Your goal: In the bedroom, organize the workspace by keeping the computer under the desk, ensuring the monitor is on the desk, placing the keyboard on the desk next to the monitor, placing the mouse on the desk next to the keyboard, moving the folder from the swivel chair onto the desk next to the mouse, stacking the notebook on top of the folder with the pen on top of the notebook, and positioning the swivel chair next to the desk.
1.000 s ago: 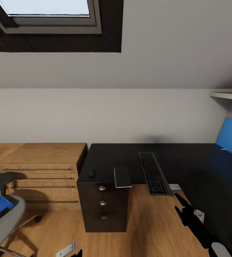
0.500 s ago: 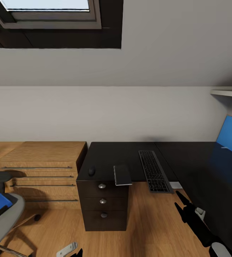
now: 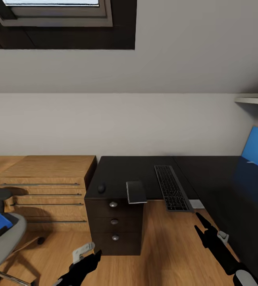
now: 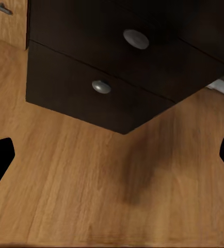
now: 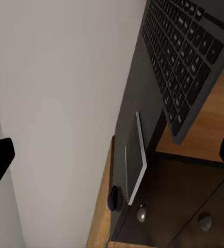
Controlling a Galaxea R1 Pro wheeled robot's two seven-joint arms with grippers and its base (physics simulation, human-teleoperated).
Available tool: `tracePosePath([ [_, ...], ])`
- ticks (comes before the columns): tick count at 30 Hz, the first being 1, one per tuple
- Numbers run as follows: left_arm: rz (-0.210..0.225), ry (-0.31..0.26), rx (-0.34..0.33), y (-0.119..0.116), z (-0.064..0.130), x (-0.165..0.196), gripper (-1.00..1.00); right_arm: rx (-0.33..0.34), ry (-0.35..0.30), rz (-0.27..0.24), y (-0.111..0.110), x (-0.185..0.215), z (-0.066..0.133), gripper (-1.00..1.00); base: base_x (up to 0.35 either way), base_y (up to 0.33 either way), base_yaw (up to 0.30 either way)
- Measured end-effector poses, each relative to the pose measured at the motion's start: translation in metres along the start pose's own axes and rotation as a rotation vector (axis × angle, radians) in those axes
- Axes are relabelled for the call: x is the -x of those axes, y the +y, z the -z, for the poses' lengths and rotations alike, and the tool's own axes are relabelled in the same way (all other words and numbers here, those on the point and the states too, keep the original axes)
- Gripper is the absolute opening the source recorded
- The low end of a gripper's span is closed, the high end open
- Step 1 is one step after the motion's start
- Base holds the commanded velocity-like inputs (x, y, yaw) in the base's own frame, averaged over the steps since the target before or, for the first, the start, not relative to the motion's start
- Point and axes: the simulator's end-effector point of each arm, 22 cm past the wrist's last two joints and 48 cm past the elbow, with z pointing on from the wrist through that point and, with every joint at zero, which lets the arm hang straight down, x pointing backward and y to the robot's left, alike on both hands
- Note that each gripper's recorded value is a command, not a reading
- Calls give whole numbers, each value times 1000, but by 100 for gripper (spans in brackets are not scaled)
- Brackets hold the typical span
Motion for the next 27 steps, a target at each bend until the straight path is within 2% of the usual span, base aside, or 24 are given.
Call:
tracePosePath([
  [5, -2, 35, -19, -5, -4, -12, 100, -1, 4, 3, -9, -3, 0, 100, 0, 0, 0],
  [9, 0, 76, -13, -7, -13, -48, 100, -9, 18, 25, -18, -8, 1, 100, 0, 0, 0],
  [19, 16, 34, 37, 22, -30, -80, 100, 10, 30, 44, -31, -14, 3, 100, 0, 0, 0],
  [27, 16, 37, 41, 29, -39, -96, 100, 23, 30, 46, -43, -16, 4, 100, 0, 0, 0],
])
